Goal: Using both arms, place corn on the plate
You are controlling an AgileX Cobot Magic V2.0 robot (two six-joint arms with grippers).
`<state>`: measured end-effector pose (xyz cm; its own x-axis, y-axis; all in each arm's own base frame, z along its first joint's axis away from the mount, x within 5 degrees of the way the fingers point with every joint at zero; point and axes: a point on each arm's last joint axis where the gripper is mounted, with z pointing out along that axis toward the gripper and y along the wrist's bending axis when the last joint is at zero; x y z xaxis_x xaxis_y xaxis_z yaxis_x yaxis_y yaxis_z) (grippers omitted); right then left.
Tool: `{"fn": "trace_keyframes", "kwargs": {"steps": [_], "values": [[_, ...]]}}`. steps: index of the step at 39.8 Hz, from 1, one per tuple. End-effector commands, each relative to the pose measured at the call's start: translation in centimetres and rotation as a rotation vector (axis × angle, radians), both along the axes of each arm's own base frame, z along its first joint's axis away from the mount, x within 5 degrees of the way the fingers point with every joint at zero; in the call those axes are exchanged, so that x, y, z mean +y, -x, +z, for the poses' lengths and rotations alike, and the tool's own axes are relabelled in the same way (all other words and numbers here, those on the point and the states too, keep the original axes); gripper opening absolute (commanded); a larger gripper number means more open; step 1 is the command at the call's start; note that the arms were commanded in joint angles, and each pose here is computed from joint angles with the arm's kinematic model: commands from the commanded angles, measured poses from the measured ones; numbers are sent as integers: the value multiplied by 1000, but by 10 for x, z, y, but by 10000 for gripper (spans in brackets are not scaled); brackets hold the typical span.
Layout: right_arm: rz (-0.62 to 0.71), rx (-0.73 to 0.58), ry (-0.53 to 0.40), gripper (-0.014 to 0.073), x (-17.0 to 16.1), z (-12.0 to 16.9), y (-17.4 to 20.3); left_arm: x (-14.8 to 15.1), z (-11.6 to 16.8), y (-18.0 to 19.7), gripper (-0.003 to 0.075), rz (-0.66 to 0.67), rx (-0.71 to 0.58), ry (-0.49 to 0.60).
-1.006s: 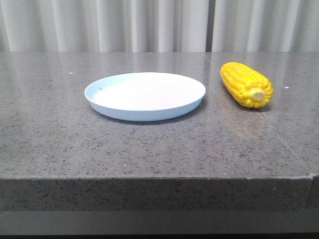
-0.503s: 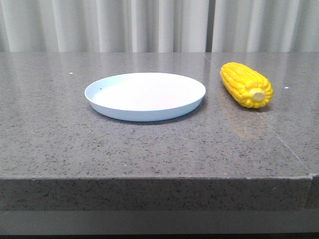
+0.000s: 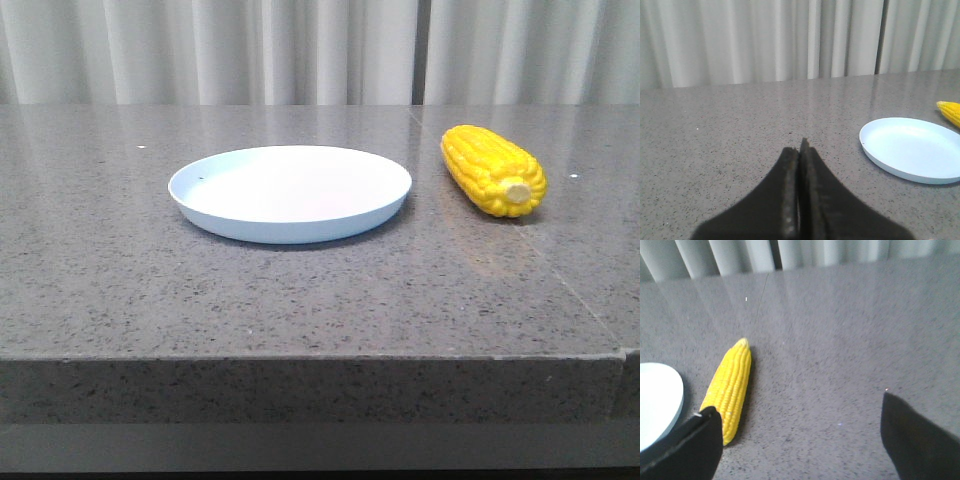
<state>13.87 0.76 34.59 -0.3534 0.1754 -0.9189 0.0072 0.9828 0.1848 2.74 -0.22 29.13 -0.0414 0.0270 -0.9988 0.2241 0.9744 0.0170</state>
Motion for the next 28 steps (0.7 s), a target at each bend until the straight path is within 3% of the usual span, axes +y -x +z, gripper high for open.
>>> {"fn": "trace_keyframes", "kwargs": {"steps": [1,17,28], "values": [[41,-24,-24,662,8,15,-27,0,14,1,-20,-6,-89,19],[218,398,-59,662,68,-10,-130,0,15,1,-20,-6,-91,19],[204,487,-69,662,79,-31,-187,0,15,1,-20,-6,-91,19]]}}
